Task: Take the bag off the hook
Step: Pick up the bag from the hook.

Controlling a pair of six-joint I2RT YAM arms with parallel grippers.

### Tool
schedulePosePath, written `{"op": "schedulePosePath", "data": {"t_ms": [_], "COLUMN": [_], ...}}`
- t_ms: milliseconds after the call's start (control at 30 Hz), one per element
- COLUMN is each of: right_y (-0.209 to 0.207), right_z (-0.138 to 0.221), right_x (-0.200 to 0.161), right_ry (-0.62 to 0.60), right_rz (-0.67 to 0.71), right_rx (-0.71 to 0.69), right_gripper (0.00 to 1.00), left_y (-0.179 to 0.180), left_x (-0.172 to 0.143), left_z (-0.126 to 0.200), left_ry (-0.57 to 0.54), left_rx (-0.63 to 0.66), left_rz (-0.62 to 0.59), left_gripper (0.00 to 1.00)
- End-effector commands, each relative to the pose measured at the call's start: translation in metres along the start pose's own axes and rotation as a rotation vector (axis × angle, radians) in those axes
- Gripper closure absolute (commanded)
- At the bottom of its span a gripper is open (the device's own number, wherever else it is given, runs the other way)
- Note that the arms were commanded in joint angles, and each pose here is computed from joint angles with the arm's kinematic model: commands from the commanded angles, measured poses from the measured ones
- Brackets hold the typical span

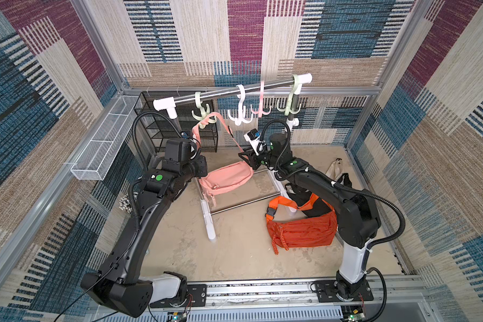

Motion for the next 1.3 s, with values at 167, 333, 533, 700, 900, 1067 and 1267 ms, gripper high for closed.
{"op": "schedulePosePath", "data": {"t_ms": [167, 333, 533, 700, 900, 1067, 1267], "right_y": [0.005, 0.006, 0.006, 0.007, 0.009, 0.011, 0.013], "right_z": [0.013, 0.017, 0.02, 0.026, 0.039, 0.055, 0.069], "right_x": [0.003, 0.001, 0.009, 0.018, 0.03, 0.046, 0.062], "right_ry": [-0.005, 0.0, -0.02, -0.037, -0.064, -0.107, -0.15], "right_rz": [0.01, 0.012, 0.016, 0.016, 0.01, 0.008, 0.002], "right_rx": [-0.006, -0.014, -0.005, -0.001, -0.016, -0.036, -0.042], "right_gripper": [0.64, 0.74, 0.86, 0.94, 0.97, 0.98, 0.99], "left_y": [0.002, 0.002, 0.002, 0.001, 0.0, -0.003, -0.005], "left_x": [0.011, 0.011, 0.011, 0.013, 0.013, 0.018, 0.024], "left_z": [-0.002, -0.001, 0.004, 0.011, 0.02, 0.032, 0.046], "left_ry": [-0.042, -0.039, -0.046, -0.053, -0.071, -0.093, -0.12], "left_rx": [0.017, 0.006, -0.003, -0.016, -0.048, -0.078, -0.106], "left_rz": [0.021, 0.03, 0.036, 0.048, 0.062, 0.064, 0.066], "left_gripper": [0.89, 0.94, 0.97, 1.0, 1.0, 1.0, 1.0]}}
Point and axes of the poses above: each gripper's point midway between its finger pads, its own z axis back along the fingers, its own y axis along the line the jaws close on, x = y × z, the point moved 9 cm from there along z, back along the fingers, and after that the axes turned 11 degrees about z, right-handed, at the moved point
